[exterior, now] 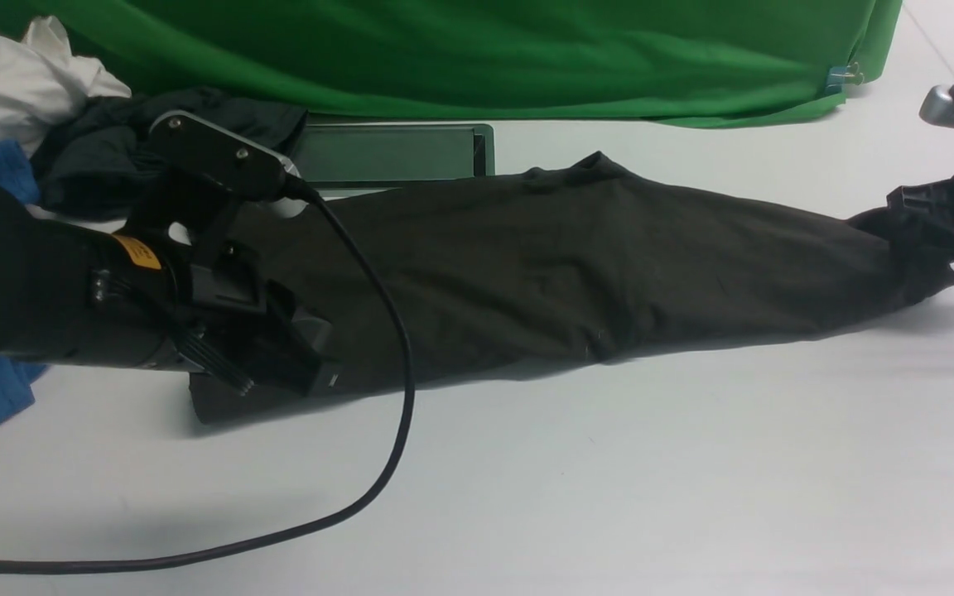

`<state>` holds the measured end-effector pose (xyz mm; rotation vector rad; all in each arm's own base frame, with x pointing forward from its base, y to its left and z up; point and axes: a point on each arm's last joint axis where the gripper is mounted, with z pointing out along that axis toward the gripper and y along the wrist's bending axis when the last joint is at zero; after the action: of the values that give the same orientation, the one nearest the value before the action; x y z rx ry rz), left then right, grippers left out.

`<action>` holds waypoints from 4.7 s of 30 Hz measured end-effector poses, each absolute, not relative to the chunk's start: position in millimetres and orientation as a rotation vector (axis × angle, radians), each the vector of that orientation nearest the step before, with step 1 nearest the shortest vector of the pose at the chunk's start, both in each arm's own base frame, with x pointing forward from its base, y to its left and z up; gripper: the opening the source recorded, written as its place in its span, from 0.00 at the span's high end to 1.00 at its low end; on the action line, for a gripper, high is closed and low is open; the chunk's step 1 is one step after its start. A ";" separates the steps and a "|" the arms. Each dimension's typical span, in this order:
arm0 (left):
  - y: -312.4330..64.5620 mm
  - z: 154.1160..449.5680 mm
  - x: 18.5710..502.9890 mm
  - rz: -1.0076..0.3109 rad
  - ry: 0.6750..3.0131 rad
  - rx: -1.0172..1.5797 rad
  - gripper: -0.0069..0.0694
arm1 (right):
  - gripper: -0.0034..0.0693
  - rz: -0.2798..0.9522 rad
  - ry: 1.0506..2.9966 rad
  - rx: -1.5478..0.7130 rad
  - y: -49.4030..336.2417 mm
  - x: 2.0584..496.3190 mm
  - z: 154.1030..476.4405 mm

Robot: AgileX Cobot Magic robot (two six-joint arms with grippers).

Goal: Fold a long-sleeved shirt on a white desktop.
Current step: 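Pull the folded dark garment lengthwise by its ends to straighten it flat on the table, then fold the right end of the dark garment over onto its left end with the right gripper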

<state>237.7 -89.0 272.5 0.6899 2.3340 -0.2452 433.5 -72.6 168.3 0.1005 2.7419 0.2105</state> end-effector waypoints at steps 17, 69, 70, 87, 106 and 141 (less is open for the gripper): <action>-89.2 273.0 238.3 -0.242 2.322 0.694 0.89 | 0.89 0.068 2.565 -0.157 -74.2 433.1 214.3; -81.3 315.3 217.3 -0.165 2.071 0.737 0.89 | 0.85 0.219 2.748 -0.222 -84.3 464.6 147.2; -79.6 322.7 211.4 -0.164 2.039 0.728 0.89 | 0.85 0.237 2.781 -0.223 -88.1 458.6 150.6; -63.0 367.6 144.2 -0.188 1.860 0.720 0.89 | 0.85 0.113 2.623 0.026 -84.3 353.7 325.2; -62.8 368.0 144.6 -0.186 1.854 0.714 0.89 | 0.85 0.668 2.330 -0.555 162.7 391.2 367.4; -70.9 348.9 176.0 -0.223 1.943 0.646 0.89 | 0.79 0.457 2.463 -0.796 201.2 369.9 371.2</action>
<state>176.0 -70.9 348.9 0.6457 1.9433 -0.2226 369.9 201.2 371.2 -0.7958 2.4626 0.4572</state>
